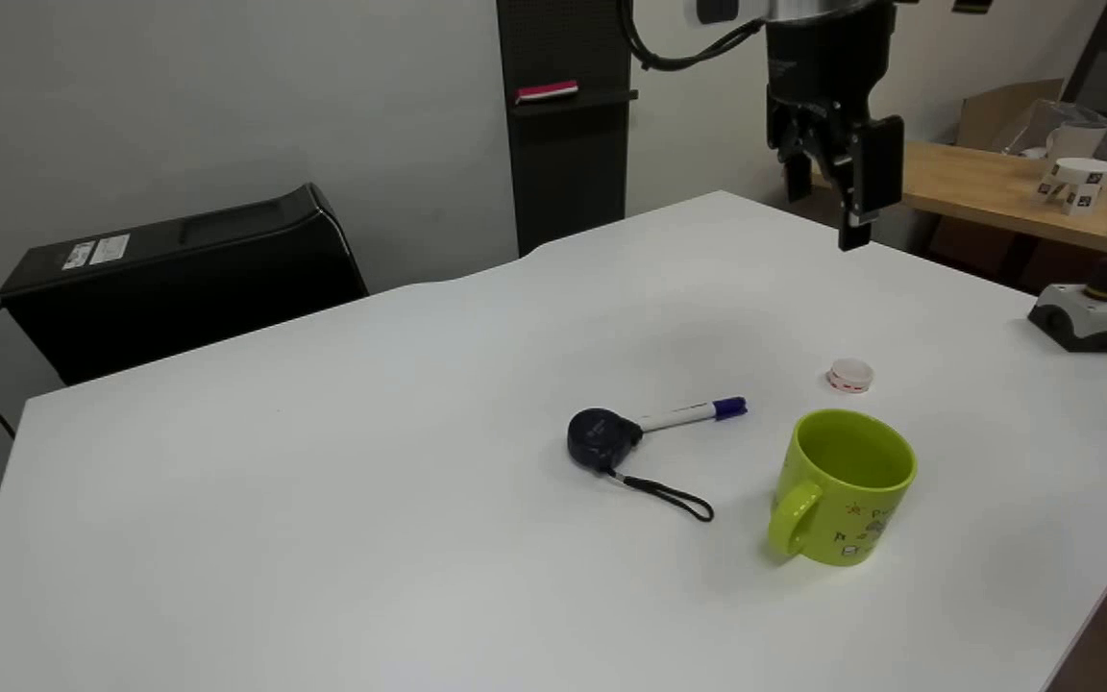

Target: Place the blue marker in the yellow mug

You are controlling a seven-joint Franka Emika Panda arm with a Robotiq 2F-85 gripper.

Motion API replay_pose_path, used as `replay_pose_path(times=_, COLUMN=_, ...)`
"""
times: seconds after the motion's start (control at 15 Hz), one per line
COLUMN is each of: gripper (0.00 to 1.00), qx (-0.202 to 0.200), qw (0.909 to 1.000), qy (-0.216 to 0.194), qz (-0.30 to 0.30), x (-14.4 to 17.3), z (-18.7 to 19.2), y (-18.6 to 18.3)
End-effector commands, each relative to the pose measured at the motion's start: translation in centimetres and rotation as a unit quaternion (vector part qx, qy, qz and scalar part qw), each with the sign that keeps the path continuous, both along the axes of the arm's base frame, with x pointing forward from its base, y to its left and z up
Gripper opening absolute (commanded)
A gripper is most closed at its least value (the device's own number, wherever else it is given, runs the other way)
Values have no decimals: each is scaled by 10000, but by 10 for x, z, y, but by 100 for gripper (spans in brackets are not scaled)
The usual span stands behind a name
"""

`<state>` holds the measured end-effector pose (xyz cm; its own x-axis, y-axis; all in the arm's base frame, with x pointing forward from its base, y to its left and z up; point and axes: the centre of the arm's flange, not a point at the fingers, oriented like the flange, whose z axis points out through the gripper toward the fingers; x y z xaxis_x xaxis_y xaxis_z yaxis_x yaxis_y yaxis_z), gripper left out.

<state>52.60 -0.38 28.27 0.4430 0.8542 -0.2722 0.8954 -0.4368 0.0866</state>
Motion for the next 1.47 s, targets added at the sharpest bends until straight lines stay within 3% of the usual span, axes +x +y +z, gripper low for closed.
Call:
replay_pose_path(times=0.0, gripper=100, qx=327, qw=9989, qy=-325, qz=67, x=10, z=-21, y=-17)
replay_pose_path(times=0.4, gripper=100, qx=849, qw=9962, qy=-166, qz=-113, x=27, z=-64, y=-27)
replay_pose_path(times=0.93, gripper=100, qx=813, qw=9966, qy=137, qz=-31, x=62, z=-101, y=-16)
replay_pose_path(times=1.4, gripper=100, qx=812, qw=9958, qy=378, qz=171, x=70, z=-132, y=23)
